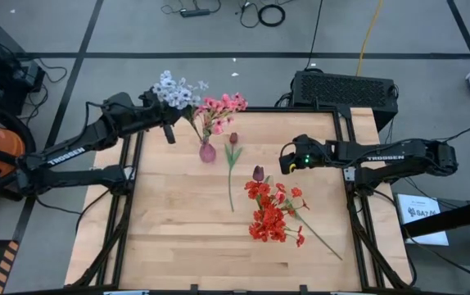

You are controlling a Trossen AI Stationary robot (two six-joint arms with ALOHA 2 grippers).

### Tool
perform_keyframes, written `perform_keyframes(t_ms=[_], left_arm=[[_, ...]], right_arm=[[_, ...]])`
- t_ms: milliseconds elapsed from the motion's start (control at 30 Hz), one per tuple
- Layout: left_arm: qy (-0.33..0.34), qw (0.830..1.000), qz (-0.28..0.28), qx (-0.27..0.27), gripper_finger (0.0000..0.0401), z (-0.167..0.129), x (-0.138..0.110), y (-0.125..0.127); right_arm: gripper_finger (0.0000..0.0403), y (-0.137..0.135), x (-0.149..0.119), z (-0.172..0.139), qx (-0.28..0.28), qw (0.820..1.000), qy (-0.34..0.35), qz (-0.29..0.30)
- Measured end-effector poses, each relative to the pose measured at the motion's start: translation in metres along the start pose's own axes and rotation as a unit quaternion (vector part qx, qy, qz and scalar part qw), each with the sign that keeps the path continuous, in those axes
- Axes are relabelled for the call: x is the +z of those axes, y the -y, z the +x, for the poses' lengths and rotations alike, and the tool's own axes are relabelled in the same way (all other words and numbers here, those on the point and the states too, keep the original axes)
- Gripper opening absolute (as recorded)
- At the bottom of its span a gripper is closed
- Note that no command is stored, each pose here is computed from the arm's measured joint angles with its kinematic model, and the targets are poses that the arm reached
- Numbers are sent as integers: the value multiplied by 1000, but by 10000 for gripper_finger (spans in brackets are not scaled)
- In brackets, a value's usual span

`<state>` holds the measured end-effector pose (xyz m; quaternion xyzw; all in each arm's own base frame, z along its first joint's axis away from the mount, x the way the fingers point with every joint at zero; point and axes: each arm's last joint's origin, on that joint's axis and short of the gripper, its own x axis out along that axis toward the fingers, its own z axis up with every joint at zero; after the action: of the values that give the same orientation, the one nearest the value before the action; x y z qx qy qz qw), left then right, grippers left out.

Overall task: Sort flowers into vase by color
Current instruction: Put the white flowers into the light violet flower vase

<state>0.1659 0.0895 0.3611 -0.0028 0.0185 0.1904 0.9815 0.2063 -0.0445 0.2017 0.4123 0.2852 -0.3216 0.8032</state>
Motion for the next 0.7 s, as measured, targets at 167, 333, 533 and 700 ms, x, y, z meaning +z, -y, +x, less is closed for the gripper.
perform_keyframes(t_ms=[167, 333, 533, 700], left_arm=[[-19, 1000, -1, 0, 11, 10, -6, -1], [-48, 999, -3, 0, 11, 25, -17, -3], [-70, 997, 14, -2, 11, 34, -25, -4], [-84, 996, 15, -2, 11, 37, -30, -5]], right_arm=[[0, 0, 0, 0, 0, 1000, 0, -1], [0, 0, 0, 0, 0, 1000, 0, 3], [0, 0, 0, 0, 0, 1000, -1, 3], [0, 0, 0, 0, 0, 1000, 0, 4]])
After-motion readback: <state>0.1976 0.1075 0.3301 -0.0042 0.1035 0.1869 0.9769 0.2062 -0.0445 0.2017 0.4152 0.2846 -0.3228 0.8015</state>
